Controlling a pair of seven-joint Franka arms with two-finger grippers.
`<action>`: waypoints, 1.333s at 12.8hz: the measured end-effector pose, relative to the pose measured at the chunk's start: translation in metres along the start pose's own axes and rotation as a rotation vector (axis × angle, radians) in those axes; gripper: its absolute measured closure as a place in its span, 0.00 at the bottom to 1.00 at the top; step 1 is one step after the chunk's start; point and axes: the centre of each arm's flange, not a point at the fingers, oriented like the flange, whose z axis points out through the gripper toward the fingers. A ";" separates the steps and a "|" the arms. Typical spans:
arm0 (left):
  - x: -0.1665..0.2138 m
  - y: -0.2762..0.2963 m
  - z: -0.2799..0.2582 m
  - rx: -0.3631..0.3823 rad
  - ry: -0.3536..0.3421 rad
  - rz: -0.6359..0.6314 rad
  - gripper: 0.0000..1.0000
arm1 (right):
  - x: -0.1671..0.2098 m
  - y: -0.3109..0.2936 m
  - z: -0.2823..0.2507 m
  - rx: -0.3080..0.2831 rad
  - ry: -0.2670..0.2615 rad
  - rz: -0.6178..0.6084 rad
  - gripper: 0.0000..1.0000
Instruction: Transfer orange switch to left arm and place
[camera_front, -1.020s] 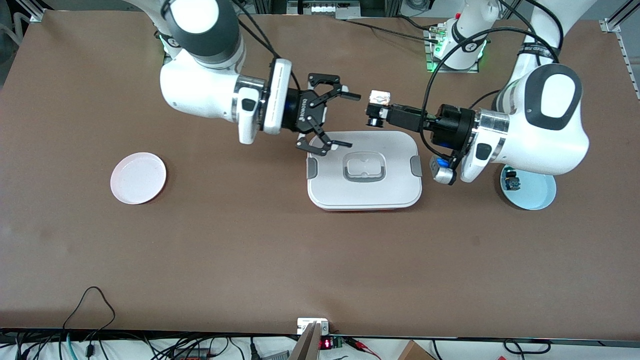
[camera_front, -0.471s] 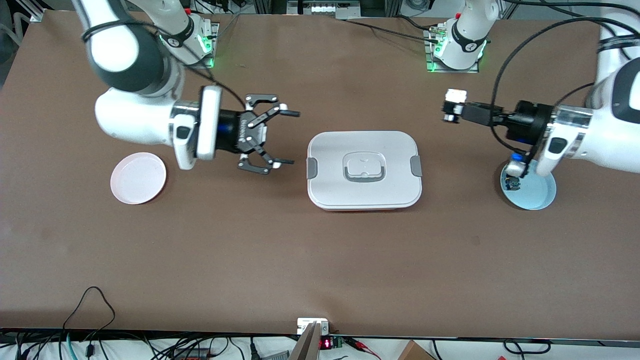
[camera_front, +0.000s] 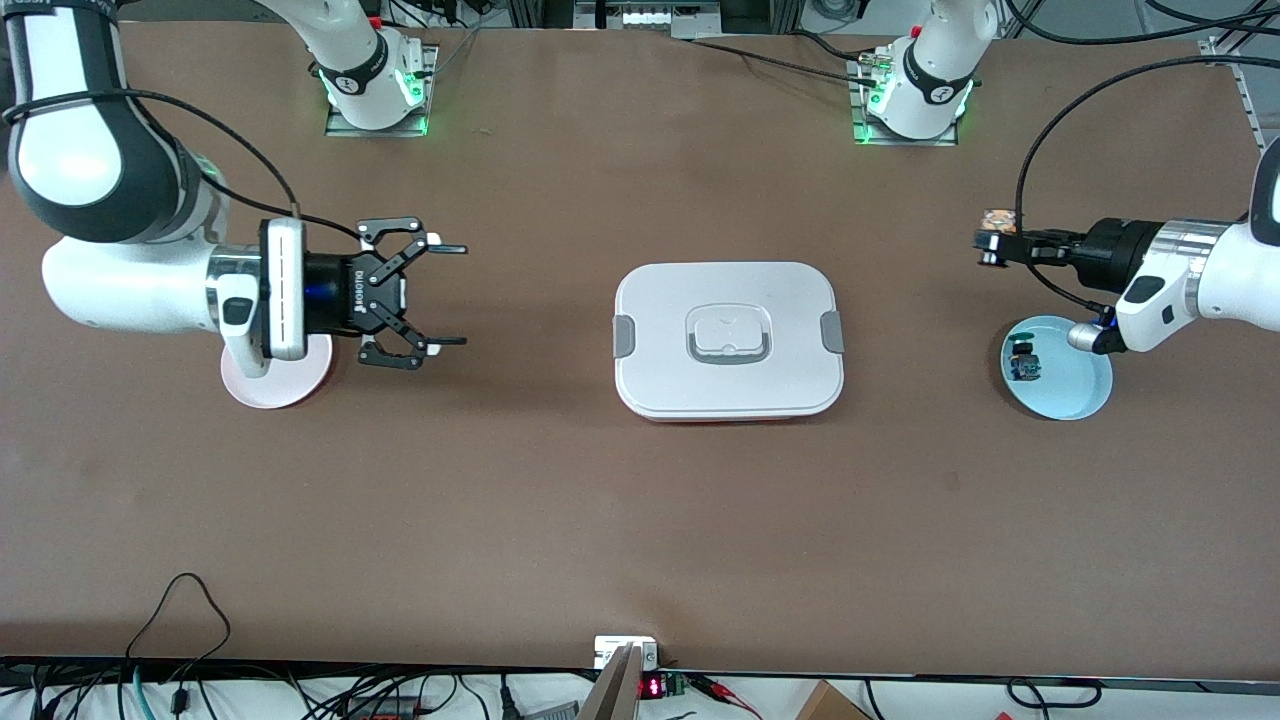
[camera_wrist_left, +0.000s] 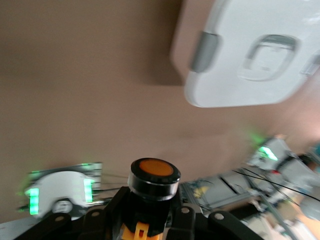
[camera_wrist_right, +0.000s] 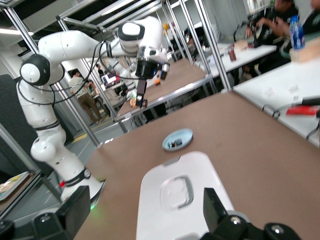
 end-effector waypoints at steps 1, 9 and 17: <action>0.004 -0.012 0.001 0.094 0.018 -0.022 0.62 | -0.005 0.001 -0.006 -0.007 -0.038 0.052 0.00; 0.094 -0.102 0.076 0.550 0.115 -0.060 0.62 | -0.025 0.003 -0.046 -0.058 -0.167 0.432 0.00; 0.162 -0.186 0.102 0.629 0.169 0.070 0.62 | -0.044 0.009 -0.070 -0.469 -0.551 0.866 0.00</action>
